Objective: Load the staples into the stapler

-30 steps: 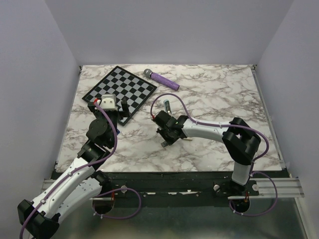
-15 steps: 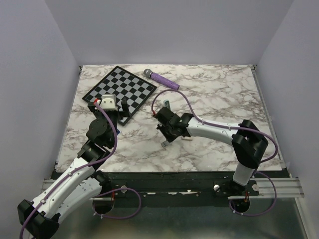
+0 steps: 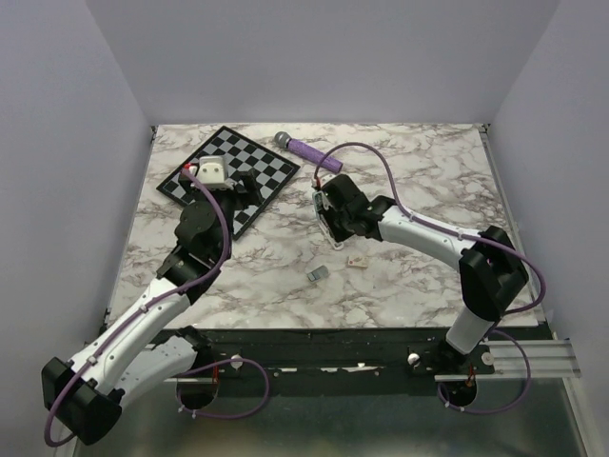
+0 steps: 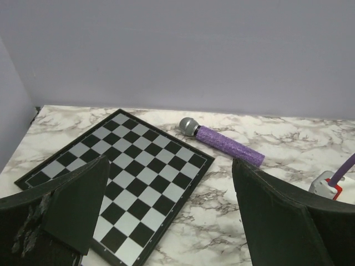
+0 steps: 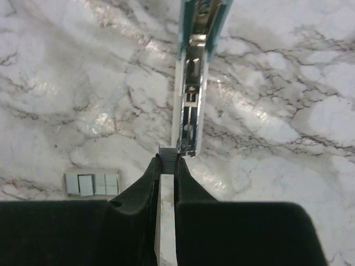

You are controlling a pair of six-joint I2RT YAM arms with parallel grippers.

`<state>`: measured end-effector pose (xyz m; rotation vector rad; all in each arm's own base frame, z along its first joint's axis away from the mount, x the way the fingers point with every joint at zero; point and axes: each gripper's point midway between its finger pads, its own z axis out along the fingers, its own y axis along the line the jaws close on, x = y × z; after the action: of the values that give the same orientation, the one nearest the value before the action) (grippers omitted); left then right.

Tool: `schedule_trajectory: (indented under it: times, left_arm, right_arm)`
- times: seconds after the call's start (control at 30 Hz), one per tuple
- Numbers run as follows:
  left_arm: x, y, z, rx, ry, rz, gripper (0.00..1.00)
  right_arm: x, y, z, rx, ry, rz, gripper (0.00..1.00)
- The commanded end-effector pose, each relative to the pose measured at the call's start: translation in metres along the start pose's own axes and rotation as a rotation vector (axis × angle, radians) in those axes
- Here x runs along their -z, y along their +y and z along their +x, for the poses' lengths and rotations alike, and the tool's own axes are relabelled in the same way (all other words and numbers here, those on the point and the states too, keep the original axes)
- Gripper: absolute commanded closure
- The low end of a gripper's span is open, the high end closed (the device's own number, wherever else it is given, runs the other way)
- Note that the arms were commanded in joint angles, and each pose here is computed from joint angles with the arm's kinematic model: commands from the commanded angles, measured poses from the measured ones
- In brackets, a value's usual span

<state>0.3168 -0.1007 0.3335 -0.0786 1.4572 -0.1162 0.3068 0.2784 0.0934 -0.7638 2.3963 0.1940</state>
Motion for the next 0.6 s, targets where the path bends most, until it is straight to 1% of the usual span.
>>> schedule_trajectory:
  times: [0.0, 0.07, 0.17, 0.27, 0.4, 0.57]
  left_arm:
    - [-0.021, -0.029, -0.008, 0.06, -0.004, 0.099, 0.01]
    - [-0.03, -0.03, -0.002, 0.088, 0.005, 0.111, 0.01]
    - [-0.04, -0.03, 0.025, 0.123, 0.076, 0.165, 0.01]
    - [-0.041, -0.019, 0.039, 0.089, 0.098, 0.129, 0.01]
    - [-0.041, -0.013, 0.039, 0.045, 0.092, 0.11, 0.01]
    - [-0.041, -0.011, 0.041, 0.033, 0.092, 0.096, 0.01]
  right_arm:
    - [-0.002, -0.018, -0.029, -0.004, -0.122, 0.014, 0.88]
    - [-0.009, -0.023, -0.032, -0.007, -0.135, 0.018, 0.88]
    - [-0.017, -0.026, -0.034, -0.001, -0.138, 0.009, 0.88]
    - [-0.026, -0.022, -0.032, 0.006, -0.139, -0.023, 0.88]
    - [-0.035, -0.017, -0.03, 0.01, -0.132, -0.051, 0.88]
    - [-0.045, -0.017, -0.02, 0.014, -0.109, -0.046, 0.88]
